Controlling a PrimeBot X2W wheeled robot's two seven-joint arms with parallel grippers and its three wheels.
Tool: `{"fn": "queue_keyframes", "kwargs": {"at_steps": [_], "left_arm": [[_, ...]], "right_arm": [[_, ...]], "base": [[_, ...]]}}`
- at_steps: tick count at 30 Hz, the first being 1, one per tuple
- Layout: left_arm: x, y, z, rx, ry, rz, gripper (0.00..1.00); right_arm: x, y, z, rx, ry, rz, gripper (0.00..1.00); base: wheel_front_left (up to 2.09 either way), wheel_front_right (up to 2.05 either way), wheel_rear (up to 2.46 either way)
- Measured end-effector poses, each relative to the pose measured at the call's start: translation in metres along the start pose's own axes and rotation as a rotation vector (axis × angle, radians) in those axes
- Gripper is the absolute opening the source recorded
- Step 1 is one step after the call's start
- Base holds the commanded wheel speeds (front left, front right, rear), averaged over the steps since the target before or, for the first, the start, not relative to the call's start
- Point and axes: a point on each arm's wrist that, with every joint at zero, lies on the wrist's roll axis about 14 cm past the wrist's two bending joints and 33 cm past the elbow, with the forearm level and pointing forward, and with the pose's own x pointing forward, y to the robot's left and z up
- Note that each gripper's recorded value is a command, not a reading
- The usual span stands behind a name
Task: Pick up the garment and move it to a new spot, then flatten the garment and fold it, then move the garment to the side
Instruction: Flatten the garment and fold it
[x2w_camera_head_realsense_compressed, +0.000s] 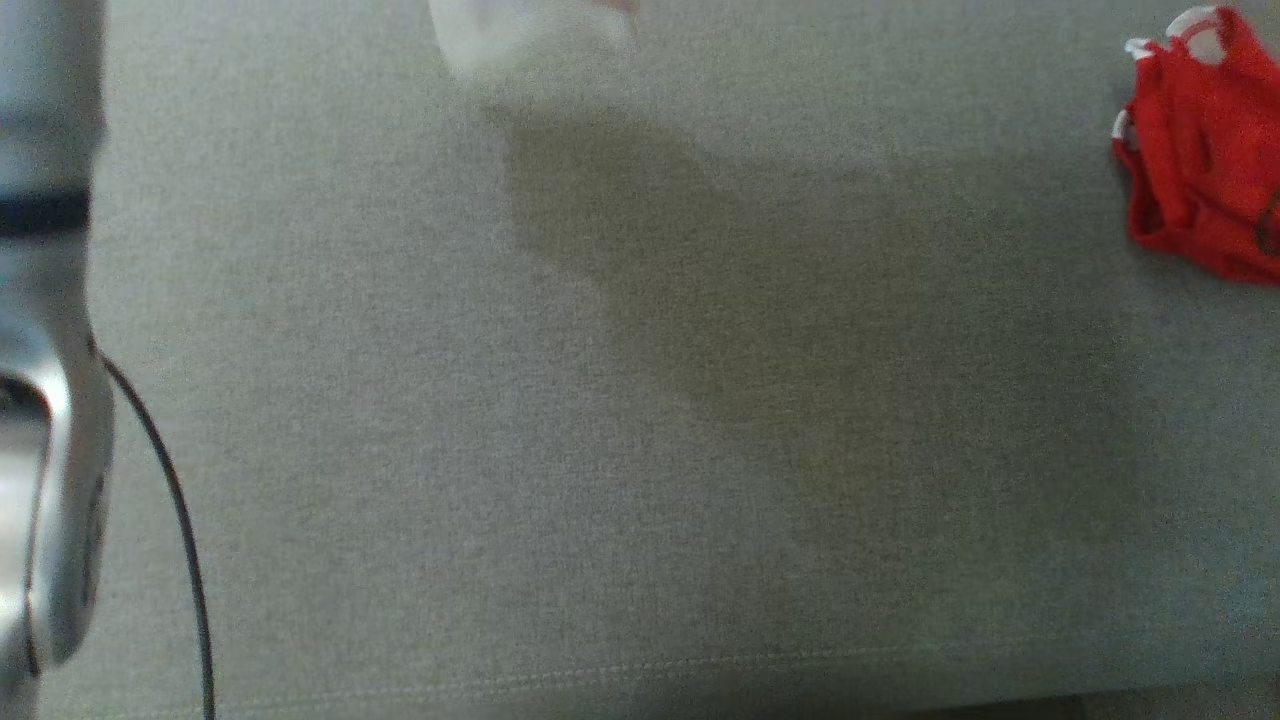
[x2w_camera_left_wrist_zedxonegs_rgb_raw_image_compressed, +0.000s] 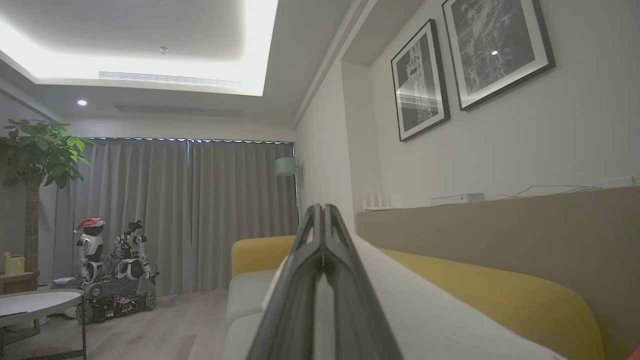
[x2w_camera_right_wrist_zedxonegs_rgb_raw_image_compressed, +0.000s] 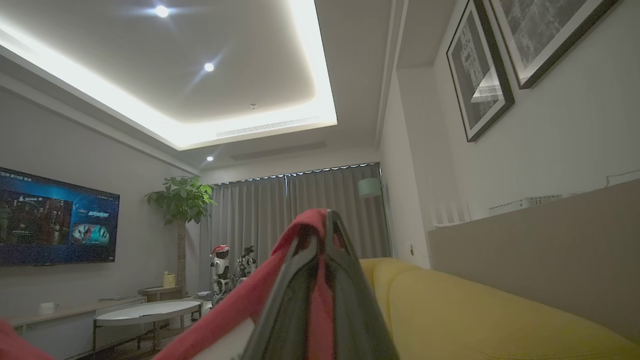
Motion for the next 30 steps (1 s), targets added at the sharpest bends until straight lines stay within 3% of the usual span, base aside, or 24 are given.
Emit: {"fn": "queue_keyframes", "kwargs": {"at_steps": [3, 6, 12, 15, 18, 24, 30], "left_arm": [[0.018, 0.006, -0.006, -0.014, 0.019, 0.028, 0.00], [0.007, 0.005, -0.058, -0.060, 0.155, 0.051, 0.00], [-0.082, 0.003, -0.205, -0.163, 0.559, 0.129, 0.00], [-0.113, 0.006, -0.241, -0.195, 0.665, 0.165, 0.00], [-0.128, 0.006, -0.261, -0.219, 0.718, 0.189, 0.00], [-0.130, 0.004, -0.265, -0.227, 0.731, 0.187, 0.00], [-0.125, 0.006, -0.252, -0.238, 0.701, 0.191, 0.00]], "right_arm": [[0.020, 0.007, -0.020, 0.008, 0.038, 0.009, 0.00], [0.014, 0.009, -0.078, 0.022, 0.186, -0.003, 0.00], [-0.048, 0.018, -0.216, 0.082, 0.553, -0.043, 0.00], [-0.066, 0.025, -0.248, 0.109, 0.633, -0.044, 0.00], [-0.079, 0.025, -0.267, 0.118, 0.679, -0.052, 0.00], [-0.080, 0.024, -0.269, 0.138, 0.679, -0.059, 0.00], [-0.067, 0.020, -0.240, 0.183, 0.568, -0.059, 0.00]], "base": [[0.00, 0.00, 0.00], [0.00, 0.00, 0.00], [0.00, 0.00, 0.00], [0.00, 0.00, 0.00], [0.00, 0.00, 0.00], [0.00, 0.00, 0.00], [0.00, 0.00, 0.00]]}}
